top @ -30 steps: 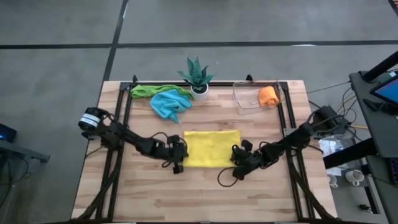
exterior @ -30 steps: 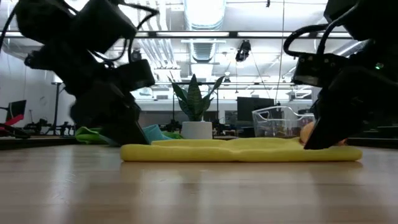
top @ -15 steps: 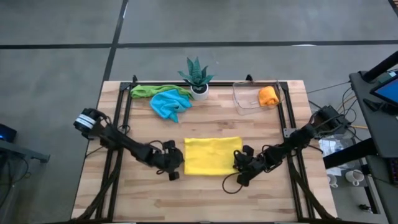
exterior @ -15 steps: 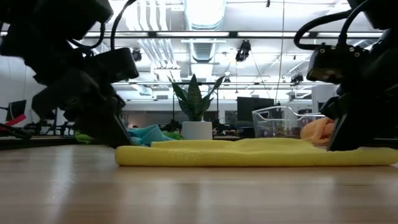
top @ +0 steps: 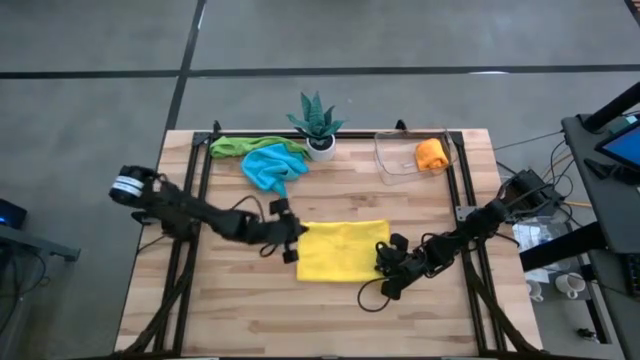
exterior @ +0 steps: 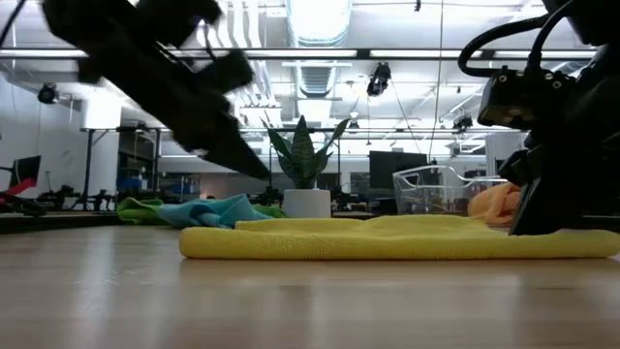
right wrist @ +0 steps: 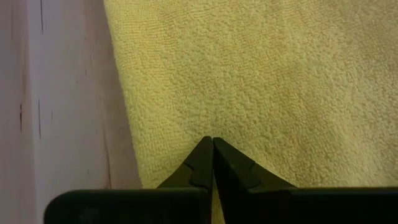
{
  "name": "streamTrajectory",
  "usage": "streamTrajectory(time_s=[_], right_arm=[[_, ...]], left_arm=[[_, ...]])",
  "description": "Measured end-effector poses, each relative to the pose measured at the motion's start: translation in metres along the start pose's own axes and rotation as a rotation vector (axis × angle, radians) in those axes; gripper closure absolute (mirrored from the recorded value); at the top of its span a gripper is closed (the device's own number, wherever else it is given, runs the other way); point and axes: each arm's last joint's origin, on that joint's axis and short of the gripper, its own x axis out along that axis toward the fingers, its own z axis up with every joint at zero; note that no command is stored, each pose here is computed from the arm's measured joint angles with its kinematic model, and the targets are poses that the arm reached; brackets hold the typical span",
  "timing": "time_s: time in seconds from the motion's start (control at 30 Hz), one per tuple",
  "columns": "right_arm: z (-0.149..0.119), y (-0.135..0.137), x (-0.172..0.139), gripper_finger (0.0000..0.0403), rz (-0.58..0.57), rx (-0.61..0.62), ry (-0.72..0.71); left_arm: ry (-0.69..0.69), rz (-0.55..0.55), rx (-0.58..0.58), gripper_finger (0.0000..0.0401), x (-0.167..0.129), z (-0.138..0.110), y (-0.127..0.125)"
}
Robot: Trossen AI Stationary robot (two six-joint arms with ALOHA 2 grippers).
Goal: Roll microfiber towels into tight, uniform cylinder then place into a basket
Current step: Fold the yellow microfiber cloth
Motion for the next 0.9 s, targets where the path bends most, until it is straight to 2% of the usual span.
streamTrajectory(time_s=[0.2, 0.43, 0.63, 0.9], right_arm=[[0.0, 0.0, 0.0, 0.0394, -0.002, -0.001, -0.002], [0.0, 0.0, 0.0, 0.0394, -0.003, 0.001, -0.006], [0.0, 0.0, 0.0, 0.0394, -0.003, 0.005, -0.006], [0.0, 0.0, 0.0, 0.0394, -0.002, 0.009, -0.007]], left_arm=[[0.011, -0.051, -0.04, 0.0401, 0.04, -0.009, 0.021], [0.097, -0.025, -0.029, 0.0401, 0.059, -0.03, 0.024], [0.098, 0.032, -0.011, 0.0401, 0.056, -0.03, 0.026], [0.077, 0.088, -0.003, 0.0401, 0.024, -0.008, 0.036]])
